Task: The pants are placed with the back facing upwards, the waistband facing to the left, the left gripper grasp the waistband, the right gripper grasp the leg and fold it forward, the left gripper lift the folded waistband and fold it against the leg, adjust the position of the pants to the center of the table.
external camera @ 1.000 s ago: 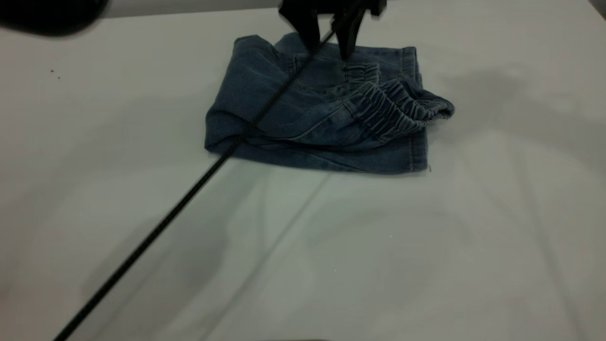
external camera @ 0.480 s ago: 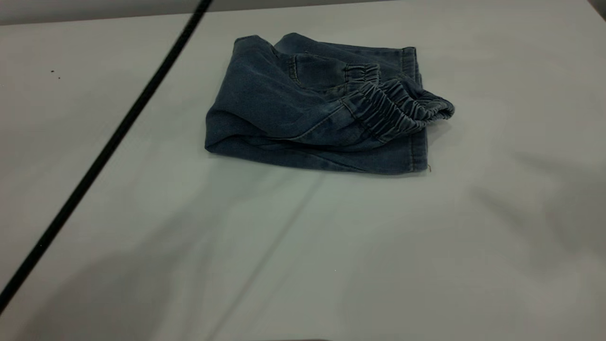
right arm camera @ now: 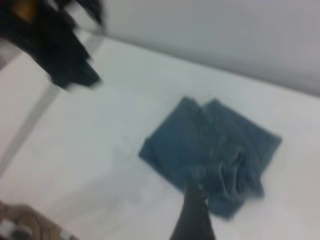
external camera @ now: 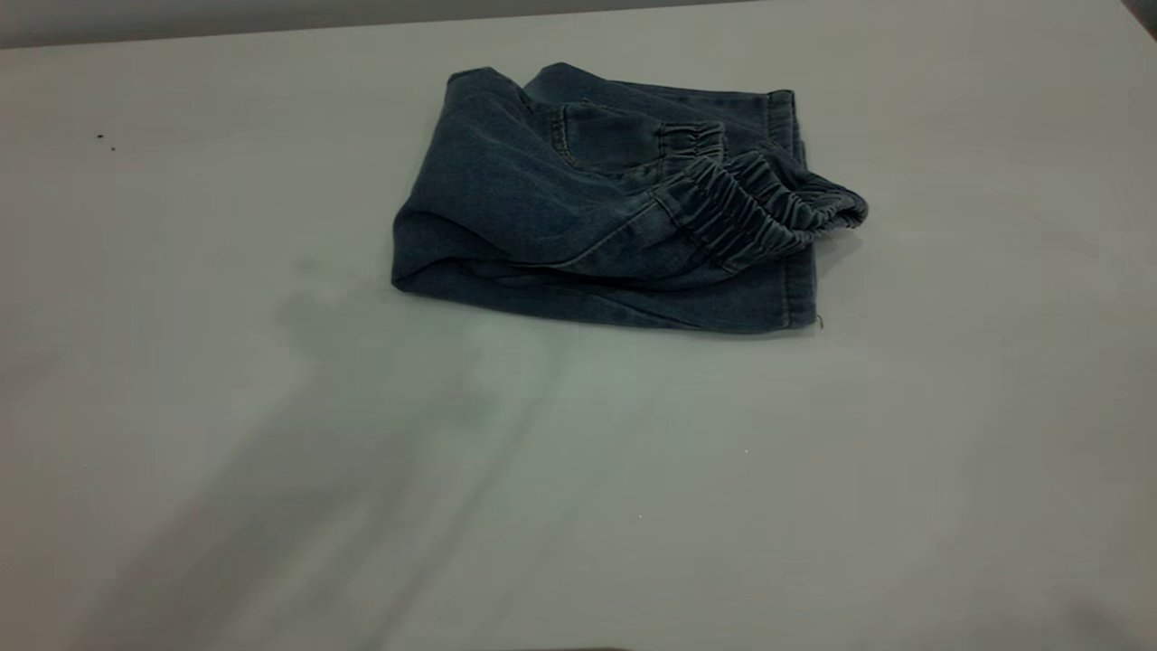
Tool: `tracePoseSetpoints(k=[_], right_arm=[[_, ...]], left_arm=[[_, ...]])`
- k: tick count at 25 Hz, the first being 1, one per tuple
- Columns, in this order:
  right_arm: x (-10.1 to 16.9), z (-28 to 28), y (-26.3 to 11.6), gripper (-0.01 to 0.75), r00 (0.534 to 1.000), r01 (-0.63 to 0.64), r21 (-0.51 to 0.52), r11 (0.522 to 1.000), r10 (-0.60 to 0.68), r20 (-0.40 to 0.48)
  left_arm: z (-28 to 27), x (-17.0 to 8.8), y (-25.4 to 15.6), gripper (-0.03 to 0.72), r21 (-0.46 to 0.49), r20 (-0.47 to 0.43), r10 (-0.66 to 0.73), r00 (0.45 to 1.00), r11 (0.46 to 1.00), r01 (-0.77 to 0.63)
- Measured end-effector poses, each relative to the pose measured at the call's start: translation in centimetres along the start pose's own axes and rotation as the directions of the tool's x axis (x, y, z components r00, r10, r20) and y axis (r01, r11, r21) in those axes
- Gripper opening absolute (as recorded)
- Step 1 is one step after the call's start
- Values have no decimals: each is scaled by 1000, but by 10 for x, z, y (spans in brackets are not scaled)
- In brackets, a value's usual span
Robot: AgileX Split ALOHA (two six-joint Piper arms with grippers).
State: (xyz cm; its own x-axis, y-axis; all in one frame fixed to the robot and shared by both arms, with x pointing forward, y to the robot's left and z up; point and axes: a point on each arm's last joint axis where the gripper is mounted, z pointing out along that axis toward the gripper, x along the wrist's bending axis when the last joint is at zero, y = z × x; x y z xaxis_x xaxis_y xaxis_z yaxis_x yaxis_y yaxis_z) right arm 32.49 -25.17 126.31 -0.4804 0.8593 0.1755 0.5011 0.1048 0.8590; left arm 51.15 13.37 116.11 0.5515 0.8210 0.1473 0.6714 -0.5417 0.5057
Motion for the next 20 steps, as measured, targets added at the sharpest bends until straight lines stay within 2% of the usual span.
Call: tracePoseSetpoints(k=[9,14,20], right_arm=[[13,-29,-108,495,993,46,-7,999,-45,110],[15,-28,-165,495,989,63,-21,998,-59,135],[4,-7,-212,495,985,50,27,998,-54,163]], left_arm=[[-87,1,-107,421,-136,0,-21,1000,990,20],[-100,-4,-173,421,-180,12,-15,1000,984,17],[-104,-7,-228,421,-243,9,-22,1000,970,24]])
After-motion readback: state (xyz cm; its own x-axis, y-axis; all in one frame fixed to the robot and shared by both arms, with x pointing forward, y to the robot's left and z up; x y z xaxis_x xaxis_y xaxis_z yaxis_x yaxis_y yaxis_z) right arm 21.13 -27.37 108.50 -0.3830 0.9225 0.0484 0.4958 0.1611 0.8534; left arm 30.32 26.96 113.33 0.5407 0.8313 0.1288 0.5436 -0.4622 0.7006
